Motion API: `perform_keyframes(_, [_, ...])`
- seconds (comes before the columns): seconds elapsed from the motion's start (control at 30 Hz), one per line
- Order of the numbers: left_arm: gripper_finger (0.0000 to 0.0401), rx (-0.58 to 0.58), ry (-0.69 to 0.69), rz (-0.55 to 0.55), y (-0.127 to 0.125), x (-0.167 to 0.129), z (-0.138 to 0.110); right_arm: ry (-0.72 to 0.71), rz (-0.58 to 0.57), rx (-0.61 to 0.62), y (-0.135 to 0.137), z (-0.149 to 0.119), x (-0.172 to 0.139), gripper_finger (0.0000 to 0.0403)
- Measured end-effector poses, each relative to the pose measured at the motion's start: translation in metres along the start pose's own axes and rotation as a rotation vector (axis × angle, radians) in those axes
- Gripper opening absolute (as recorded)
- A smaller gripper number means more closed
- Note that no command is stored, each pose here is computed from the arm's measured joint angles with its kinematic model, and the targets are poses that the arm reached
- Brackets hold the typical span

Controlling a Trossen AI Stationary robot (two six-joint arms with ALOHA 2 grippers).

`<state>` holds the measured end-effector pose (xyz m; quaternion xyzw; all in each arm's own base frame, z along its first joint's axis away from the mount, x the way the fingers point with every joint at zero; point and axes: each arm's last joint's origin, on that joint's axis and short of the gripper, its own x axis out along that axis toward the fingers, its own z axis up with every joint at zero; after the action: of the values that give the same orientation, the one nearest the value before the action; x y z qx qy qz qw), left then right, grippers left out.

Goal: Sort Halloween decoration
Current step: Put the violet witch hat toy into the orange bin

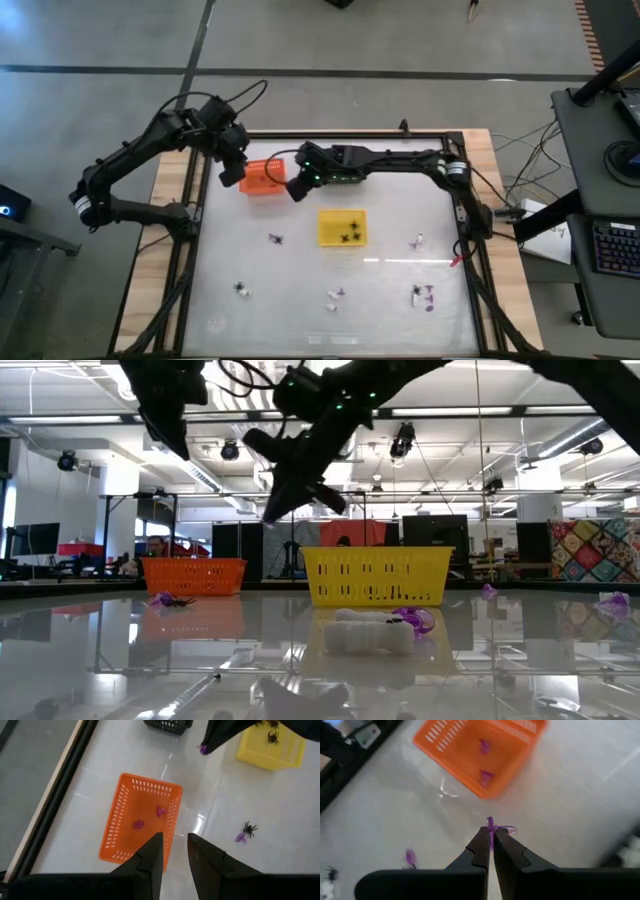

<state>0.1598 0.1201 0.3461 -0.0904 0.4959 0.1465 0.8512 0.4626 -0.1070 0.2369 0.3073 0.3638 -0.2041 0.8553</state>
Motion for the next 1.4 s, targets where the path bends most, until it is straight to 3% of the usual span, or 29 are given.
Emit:
perform_keyframes(0.43, [0.0071, -0.055, -0.048, 0.012, -0.005, 0.011, -0.022, -0.04, 0.087, -0.026, 0.0, 0.04, 0.046, 0.0009])
perform_keyframes(0.83, [0.0071, -0.066, -0.072, 0.017, -0.004, 0.009, -0.021, 0.002, 0.087, 0.005, -0.032, 0.043, 0.08, 0.0009])
perform_keyframes(1.07, [0.0071, -0.071, -0.069, 0.016, -0.004, 0.011, -0.02, -0.044, 0.112, -0.016, -0.031, 0.049, 0.08, 0.001])
perform_keyframes(1.4, [0.0071, -0.072, -0.066, 0.016, -0.004, 0.011, -0.02, -0.065, 0.143, -0.025, -0.028, 0.053, 0.077, 0.0074])
